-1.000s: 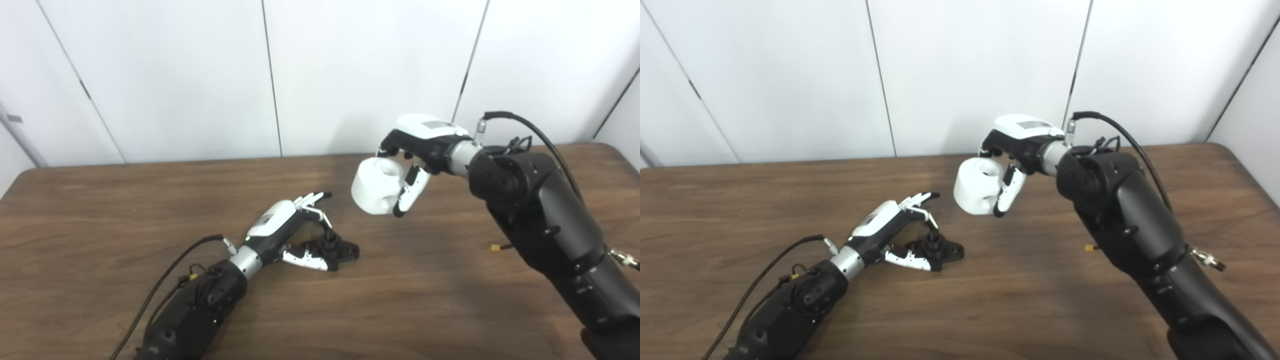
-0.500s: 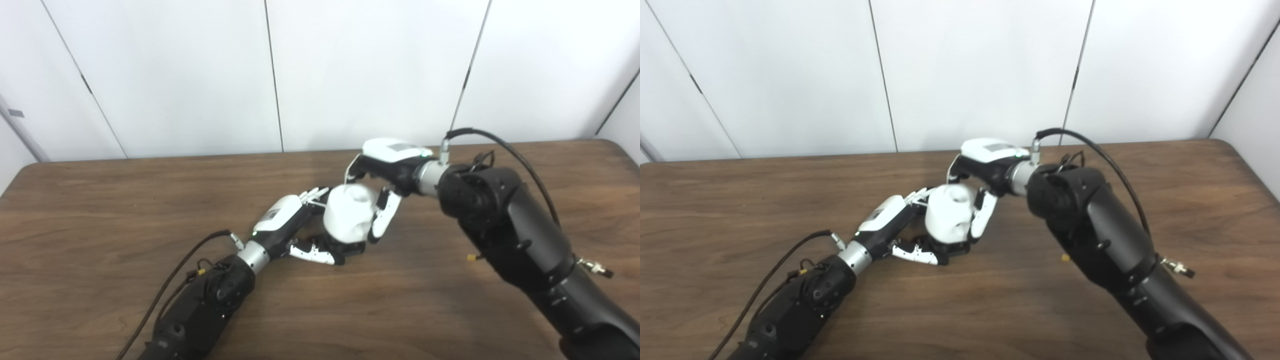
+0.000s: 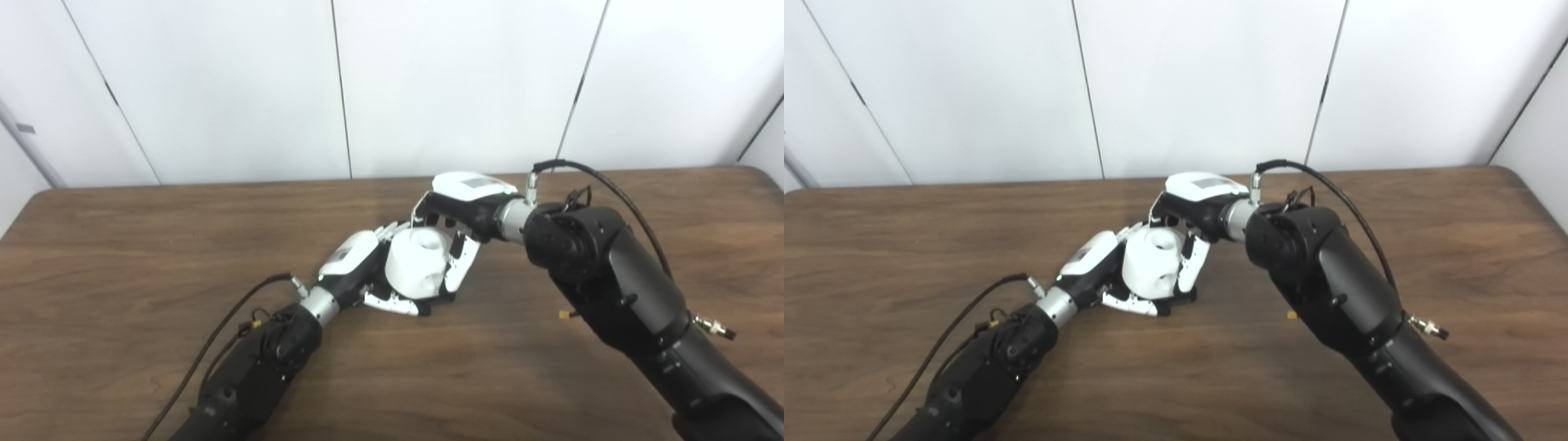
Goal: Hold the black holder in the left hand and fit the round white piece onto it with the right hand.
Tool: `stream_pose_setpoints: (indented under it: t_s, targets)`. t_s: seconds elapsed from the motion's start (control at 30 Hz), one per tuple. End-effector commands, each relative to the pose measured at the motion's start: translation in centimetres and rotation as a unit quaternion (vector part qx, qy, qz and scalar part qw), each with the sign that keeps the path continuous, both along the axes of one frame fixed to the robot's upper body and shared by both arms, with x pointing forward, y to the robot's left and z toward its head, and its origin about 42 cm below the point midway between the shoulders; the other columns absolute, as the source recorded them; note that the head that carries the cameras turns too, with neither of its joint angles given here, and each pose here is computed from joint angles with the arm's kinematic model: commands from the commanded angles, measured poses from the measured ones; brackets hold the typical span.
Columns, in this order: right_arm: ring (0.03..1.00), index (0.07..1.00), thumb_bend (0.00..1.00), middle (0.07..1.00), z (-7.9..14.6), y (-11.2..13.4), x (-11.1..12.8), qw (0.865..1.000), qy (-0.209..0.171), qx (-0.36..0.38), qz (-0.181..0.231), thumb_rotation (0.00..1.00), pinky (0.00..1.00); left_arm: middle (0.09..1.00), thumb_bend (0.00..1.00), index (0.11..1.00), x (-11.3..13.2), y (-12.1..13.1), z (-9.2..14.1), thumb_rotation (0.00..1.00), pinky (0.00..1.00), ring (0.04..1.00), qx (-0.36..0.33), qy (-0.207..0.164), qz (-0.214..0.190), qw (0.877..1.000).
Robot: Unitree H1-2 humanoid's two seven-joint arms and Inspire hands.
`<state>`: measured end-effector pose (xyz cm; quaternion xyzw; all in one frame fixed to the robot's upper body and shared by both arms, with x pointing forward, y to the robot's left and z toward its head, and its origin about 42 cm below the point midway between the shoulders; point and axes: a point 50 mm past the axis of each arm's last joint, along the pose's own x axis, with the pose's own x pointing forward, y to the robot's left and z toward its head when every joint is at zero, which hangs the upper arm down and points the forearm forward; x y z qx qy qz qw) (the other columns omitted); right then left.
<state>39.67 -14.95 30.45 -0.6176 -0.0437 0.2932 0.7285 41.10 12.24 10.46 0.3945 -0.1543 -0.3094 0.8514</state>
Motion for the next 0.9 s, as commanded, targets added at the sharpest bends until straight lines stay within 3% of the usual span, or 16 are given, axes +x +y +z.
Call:
stream_pose_setpoints:
  t_s: [0.0,0.87]
  targets:
    - [0.777,0.484,0.52,0.766,2.0,0.1,0.6,0.999,-0.041,0.003,0.002,0.14,0.67,0.968,0.52,0.482,-4.3,-3.0,-4.9,0.06,1.0,1.0,0.029,0.086,-0.037,0.995]
    - [0.791,0.483,0.52,0.746,5.8,-0.9,1.8,0.996,-0.089,-0.002,0.008,0.14,0.67,0.964,0.52,0.482,-4.1,-2.4,-4.9,0.06,1.0,1.0,0.038,0.088,-0.036,0.995]
